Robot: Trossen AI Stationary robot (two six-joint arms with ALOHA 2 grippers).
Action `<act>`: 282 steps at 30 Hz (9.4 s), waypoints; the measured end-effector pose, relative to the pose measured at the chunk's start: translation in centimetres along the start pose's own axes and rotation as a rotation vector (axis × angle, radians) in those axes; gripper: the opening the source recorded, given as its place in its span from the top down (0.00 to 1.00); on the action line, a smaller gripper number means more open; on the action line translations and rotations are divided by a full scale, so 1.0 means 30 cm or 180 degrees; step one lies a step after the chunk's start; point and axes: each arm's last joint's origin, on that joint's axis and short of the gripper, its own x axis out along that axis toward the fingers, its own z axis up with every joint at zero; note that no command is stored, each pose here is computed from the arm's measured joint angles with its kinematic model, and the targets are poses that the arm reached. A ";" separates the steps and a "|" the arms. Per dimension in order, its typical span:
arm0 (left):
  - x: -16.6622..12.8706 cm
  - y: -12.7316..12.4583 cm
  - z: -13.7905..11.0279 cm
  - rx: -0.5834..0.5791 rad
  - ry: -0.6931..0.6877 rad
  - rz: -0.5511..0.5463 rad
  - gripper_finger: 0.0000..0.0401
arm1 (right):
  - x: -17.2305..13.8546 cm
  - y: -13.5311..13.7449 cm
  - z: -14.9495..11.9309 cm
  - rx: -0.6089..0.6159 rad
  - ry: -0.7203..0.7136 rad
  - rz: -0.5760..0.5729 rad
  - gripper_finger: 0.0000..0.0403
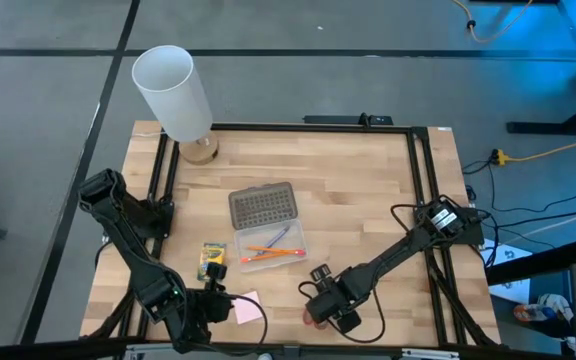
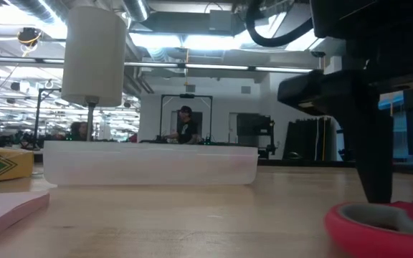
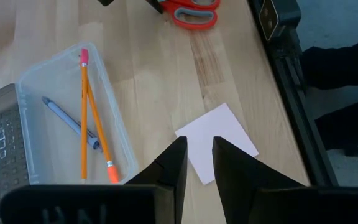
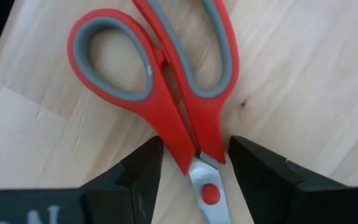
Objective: Pack school essentials
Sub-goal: Put the red scissors into the gray supply box, then adjust the gray supply box
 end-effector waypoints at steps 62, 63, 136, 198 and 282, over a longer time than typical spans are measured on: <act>0.000 0.001 -0.002 0.0040 0.0018 0.0011 0.82 | -0.340 -0.348 0.219 0.0804 -0.0848 -0.0333 0.71; 0.000 0.001 -0.002 0.0040 0.0018 0.0011 0.82 | -0.341 -0.372 0.219 0.0805 -0.0884 -0.0328 0.71; -0.050 0.041 -0.129 -0.0984 0.1090 0.0557 0.83 | -0.354 -0.423 0.016 0.0847 0.1273 0.0560 0.47; 0.457 0.873 -0.121 -0.1274 0.1258 0.0378 1.00 | -0.481 -0.114 -0.422 0.1801 -0.1238 0.0361 0.47; 0.753 0.579 0.032 -0.1019 -0.0144 -0.0417 1.00 | -0.485 -0.124 -0.397 0.1937 -0.1517 0.0172 0.47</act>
